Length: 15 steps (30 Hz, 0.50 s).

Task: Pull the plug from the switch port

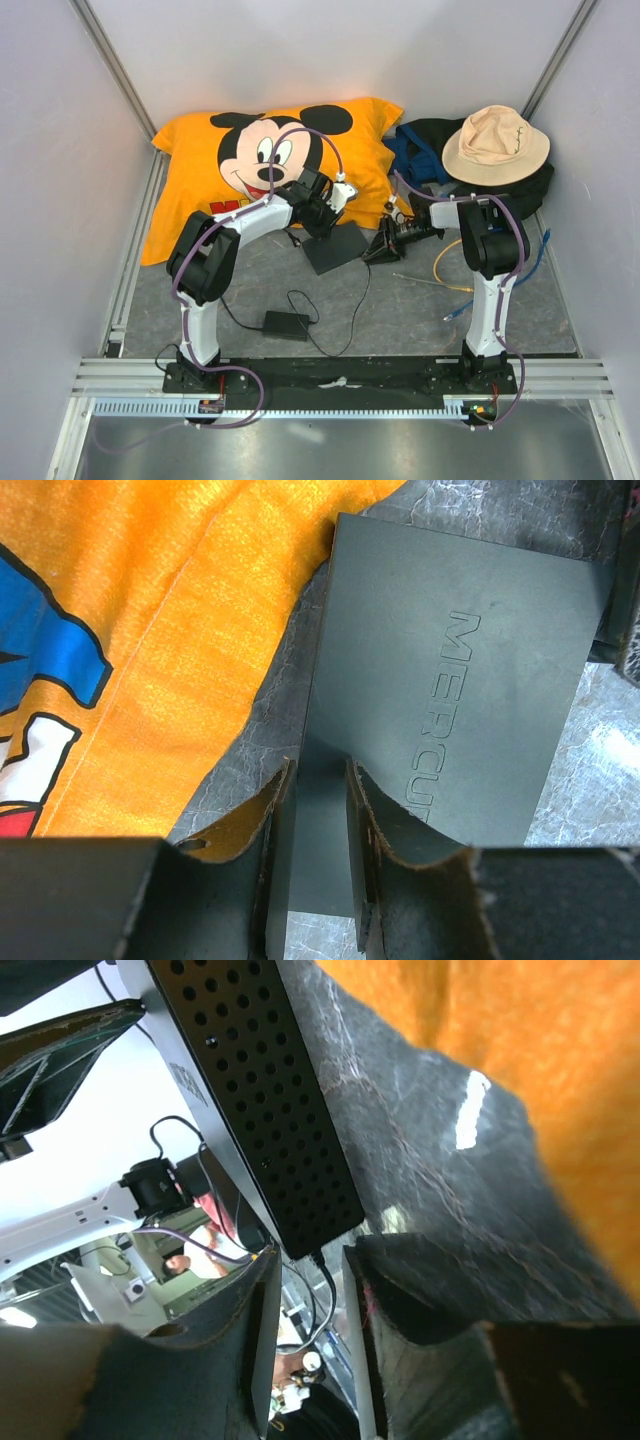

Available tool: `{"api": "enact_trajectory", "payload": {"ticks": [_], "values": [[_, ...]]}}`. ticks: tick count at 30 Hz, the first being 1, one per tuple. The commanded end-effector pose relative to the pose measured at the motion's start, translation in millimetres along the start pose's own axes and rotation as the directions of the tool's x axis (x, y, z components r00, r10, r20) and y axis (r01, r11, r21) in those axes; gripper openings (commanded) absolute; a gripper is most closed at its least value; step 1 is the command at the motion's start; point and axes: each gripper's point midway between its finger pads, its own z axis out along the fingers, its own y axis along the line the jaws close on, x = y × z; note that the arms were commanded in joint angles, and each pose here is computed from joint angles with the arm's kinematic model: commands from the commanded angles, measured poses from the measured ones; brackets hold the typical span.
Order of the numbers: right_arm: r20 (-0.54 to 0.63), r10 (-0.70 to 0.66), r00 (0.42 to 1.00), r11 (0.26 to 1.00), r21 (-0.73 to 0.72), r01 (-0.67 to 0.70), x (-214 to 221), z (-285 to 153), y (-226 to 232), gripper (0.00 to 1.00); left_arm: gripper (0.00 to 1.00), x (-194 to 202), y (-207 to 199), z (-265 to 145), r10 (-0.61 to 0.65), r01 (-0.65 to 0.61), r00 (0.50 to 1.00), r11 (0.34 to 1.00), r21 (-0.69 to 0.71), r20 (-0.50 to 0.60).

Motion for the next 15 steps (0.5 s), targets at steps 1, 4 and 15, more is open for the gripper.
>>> {"api": "enact_trajectory", "payload": {"ticks": [1,4,15], "values": [[0.025,0.008,1.0,0.976,0.216,-0.014,3,17,-54,0.38,0.33,84,-37,25,-0.034,0.068,0.965,0.99,0.123,-0.261],[0.022,0.007,1.0,0.976,0.215,-0.012,1,20,-56,0.36,0.33,85,-39,25,-0.028,0.063,0.965,0.99,0.126,-0.263],[-0.007,0.049,0.999,0.973,0.226,-0.046,11,28,-74,0.04,0.33,87,-44,25,-0.009,0.045,0.963,0.991,0.126,-0.27]]}}
